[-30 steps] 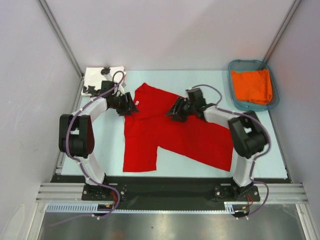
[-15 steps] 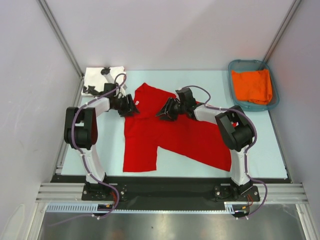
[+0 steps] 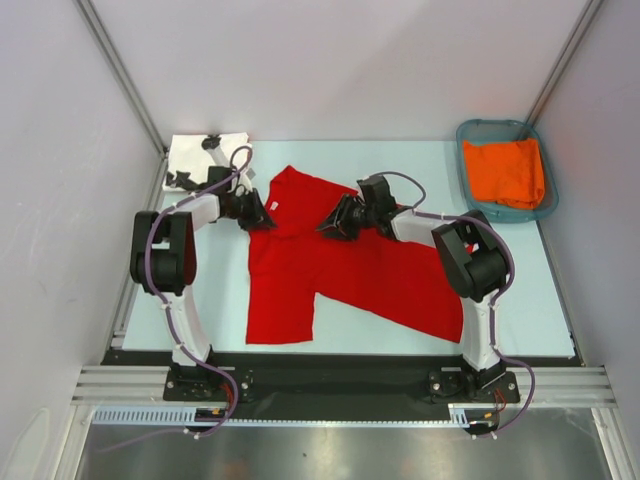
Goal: Fold and stack the t-shirts
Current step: Fold the tshirt
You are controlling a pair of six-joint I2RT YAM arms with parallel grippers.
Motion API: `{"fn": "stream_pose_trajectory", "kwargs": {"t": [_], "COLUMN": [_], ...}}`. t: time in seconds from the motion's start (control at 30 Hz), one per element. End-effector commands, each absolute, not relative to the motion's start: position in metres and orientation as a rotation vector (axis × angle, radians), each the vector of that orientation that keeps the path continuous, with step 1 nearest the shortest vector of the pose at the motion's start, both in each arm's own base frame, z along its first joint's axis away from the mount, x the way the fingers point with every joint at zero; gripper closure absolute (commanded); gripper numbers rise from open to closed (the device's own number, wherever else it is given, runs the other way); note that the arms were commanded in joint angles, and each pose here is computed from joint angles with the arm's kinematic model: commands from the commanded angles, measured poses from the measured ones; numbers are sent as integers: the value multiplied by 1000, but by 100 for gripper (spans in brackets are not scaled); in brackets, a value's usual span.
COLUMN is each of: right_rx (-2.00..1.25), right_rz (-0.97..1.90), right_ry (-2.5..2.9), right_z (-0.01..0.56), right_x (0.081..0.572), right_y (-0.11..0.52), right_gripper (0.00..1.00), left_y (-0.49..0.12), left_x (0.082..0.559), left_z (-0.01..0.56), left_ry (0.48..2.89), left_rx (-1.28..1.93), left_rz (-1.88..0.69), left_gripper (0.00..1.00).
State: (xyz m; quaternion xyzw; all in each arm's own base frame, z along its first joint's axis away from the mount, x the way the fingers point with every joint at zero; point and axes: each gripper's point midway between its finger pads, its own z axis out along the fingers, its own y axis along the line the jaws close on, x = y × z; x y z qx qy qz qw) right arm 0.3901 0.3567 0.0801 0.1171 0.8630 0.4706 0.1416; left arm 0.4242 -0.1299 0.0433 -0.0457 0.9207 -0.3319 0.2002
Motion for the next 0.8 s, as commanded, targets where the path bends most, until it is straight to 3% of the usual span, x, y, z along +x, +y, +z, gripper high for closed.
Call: {"fn": "stream_pose_trajectory", "kwargs": {"t": [0.0,0.1,0.33,0.77], "right_rx": [378,408,501,677], "right_rz": [1372,1407,1476,1530], "right_ry": [2429,2428,2424,2344], "right_z": [89,82,65,52], "right_x": [398,398,403,428], "right_y": [362,375,394,413], "right_gripper": [64,75,75,70], "left_y": [-129,-126,-140,-148], "left_x": [440,458,498,532], "left_z": [80,96,127,109], "left_ry": [2462,2414,2255,2177], "left_rx": [-103,-104,-101,-146], "left_rz": [-980,-942,-1074,-1157], "left_gripper": [97,100,100,100]}}
